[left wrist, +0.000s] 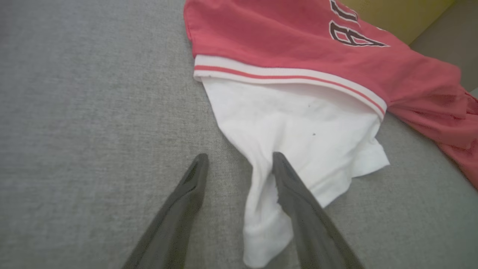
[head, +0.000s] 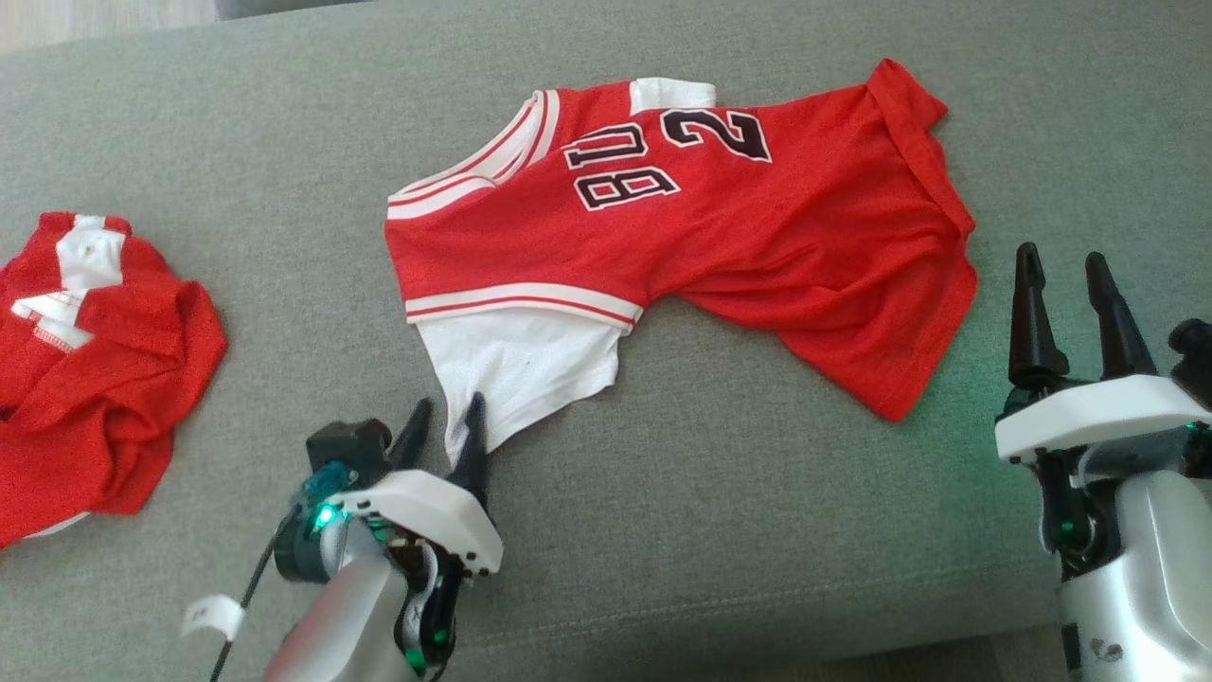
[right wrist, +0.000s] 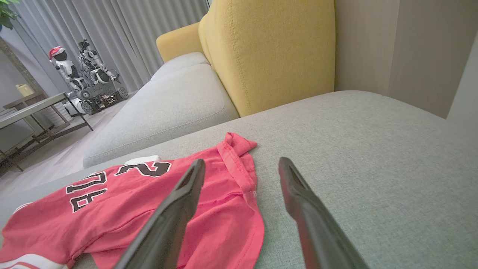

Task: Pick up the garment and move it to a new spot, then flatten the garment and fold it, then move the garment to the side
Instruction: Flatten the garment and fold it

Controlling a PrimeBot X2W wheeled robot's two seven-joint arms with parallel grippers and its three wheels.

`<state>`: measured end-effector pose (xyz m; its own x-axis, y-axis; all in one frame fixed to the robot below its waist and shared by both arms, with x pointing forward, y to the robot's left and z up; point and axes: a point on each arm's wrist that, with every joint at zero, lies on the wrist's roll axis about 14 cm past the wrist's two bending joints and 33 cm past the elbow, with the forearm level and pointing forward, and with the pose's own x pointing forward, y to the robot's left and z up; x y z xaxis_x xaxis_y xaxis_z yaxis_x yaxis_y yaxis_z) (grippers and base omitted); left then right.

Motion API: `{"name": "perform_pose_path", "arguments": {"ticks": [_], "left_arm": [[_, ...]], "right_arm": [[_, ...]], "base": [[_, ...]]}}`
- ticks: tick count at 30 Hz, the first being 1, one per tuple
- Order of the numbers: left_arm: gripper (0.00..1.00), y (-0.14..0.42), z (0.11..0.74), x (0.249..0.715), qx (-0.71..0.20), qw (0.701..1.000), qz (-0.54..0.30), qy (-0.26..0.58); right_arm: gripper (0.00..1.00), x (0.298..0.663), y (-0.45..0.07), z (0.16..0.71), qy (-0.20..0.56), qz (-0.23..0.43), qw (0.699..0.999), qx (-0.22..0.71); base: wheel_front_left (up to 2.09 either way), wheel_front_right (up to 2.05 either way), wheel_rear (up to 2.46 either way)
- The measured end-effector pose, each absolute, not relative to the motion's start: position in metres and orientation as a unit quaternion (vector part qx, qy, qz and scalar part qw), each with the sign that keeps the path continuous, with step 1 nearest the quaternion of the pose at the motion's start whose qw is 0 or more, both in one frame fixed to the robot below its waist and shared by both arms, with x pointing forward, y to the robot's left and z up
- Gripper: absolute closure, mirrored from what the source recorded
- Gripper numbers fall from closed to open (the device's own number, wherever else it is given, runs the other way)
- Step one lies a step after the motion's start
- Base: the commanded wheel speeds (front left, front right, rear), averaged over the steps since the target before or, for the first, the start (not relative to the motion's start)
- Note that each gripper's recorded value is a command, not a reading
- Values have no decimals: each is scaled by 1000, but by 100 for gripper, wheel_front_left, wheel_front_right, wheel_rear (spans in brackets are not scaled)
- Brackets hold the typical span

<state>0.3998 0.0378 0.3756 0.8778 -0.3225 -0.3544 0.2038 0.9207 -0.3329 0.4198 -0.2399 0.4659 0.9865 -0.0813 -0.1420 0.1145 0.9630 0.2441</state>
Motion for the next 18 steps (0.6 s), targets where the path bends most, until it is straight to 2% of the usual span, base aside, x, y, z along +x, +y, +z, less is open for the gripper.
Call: {"name": "perform_pose_path", "arguments": {"ticks": [1, 8, 18], "left_arm": [[100, 36, 375, 400, -146, 957, -142, 207], [100, 29, 385, 403, -168, 953, -155, 196], [100, 60, 481, 439, -217, 968, -119, 34]], "right_arm": [[0, 420, -240, 465, 67, -50, 988, 127], [0, 420, -239, 462, 70, -49, 988, 125], [0, 421, -232, 464, 70, -40, 989, 127]], "base": [[0, 0, 0], [0, 0, 0], [0, 0, 0]]}}
